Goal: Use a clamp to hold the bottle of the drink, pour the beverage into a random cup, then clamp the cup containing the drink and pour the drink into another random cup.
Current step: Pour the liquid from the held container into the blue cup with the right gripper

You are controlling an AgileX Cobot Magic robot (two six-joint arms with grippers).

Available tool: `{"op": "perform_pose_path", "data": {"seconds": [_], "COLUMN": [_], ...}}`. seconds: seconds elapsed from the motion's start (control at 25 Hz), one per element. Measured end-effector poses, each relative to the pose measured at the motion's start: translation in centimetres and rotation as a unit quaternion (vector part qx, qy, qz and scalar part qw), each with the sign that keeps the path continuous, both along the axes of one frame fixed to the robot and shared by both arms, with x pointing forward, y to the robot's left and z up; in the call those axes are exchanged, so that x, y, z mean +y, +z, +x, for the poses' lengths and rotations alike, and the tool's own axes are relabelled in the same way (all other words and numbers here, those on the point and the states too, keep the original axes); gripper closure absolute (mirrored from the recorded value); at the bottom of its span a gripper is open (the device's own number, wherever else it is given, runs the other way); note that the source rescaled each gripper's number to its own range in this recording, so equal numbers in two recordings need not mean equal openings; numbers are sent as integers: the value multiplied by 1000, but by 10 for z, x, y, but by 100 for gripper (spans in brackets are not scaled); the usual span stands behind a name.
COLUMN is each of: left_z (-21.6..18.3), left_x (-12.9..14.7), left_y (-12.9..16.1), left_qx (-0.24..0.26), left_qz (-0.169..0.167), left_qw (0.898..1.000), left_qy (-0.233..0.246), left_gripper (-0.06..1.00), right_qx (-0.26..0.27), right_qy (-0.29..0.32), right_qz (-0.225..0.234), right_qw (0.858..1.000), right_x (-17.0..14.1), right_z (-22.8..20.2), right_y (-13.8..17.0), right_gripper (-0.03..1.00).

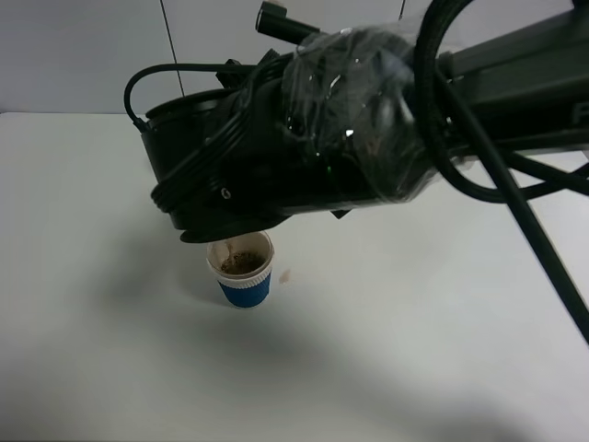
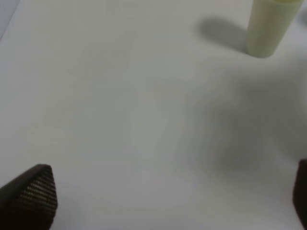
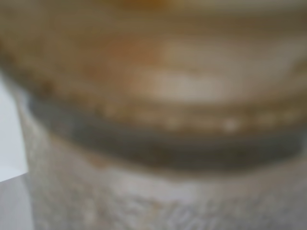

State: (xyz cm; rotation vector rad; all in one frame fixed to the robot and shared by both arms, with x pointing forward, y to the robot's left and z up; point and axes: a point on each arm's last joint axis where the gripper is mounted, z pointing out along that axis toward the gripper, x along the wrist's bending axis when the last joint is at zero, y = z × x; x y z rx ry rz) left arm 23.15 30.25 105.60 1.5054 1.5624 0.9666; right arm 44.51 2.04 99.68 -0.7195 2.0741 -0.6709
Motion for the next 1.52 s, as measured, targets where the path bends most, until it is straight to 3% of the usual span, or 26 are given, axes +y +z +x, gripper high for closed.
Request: {"op": "perform_pose_path", "data": {"seconds": [1.08, 1.52], "left_z": [0, 0], "left_x": [0, 0], "left_y": [0, 0], "left_qx": [0, 0], "left_qz": [0, 0], "left_qw": [1000, 1000], "left_qy": [0, 0], "left_gripper": [-6, -6], "right_qx": [-3, 25], "right_qy": [9, -7], "right_qz": [0, 10], "right_qw": [1000, 1000], "right_x": [3, 2], "right_z": [-5, -8], "right_y": [0, -4], "right_gripper": [96, 96]}}
